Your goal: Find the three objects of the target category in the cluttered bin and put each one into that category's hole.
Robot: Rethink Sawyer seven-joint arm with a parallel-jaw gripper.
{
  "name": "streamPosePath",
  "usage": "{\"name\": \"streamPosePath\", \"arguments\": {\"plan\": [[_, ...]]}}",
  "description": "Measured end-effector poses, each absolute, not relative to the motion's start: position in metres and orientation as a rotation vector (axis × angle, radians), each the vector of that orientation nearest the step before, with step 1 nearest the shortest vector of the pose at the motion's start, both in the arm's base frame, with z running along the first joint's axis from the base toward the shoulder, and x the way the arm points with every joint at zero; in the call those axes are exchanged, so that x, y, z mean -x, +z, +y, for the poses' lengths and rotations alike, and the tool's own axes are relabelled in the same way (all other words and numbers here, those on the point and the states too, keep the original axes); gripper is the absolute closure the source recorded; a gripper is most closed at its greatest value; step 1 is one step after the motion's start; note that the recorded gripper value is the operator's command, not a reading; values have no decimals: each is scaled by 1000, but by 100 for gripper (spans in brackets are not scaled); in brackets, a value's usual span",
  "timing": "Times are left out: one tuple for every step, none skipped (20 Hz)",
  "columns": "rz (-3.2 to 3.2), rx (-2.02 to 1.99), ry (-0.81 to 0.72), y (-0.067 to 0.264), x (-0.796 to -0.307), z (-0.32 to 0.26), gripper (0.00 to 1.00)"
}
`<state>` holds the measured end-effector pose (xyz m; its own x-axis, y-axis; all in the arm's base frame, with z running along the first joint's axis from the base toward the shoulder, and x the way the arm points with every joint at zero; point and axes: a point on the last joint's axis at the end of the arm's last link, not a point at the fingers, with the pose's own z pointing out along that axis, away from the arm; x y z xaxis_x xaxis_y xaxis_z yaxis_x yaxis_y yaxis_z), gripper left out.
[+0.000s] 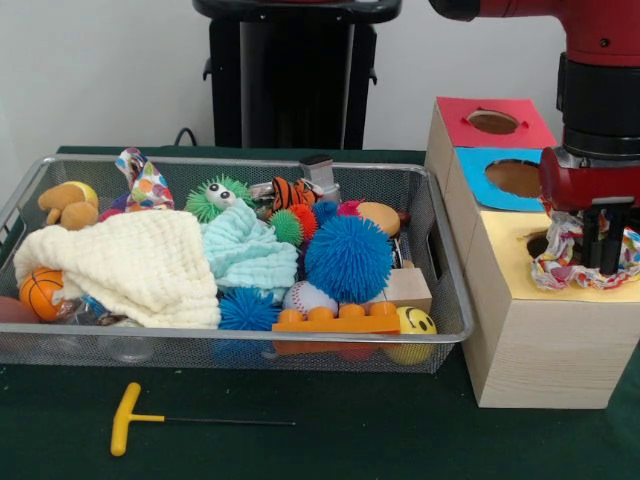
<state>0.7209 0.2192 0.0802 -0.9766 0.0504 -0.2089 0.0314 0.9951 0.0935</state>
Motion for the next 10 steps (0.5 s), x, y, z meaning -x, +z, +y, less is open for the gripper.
{"name": "streamPosePath", "arguments": {"plan": [[2926, -61, 132, 80, -721, 219, 100], [2926, -61, 133, 80, -721, 219, 100], [2926, -61, 133, 80, -721, 219, 100], [2926, -60, 133, 80, -721, 219, 100], [2926, -61, 133, 80, -721, 219, 100], [2926, -59, 133, 80, -721, 219, 100], [2926, -58, 132, 80, -721, 219, 100], [2926, -57, 132, 80, -721, 219, 100], [2926, -57, 132, 80, -721, 219, 100], [2926, -56, 131, 80, -721, 219, 100]]}}
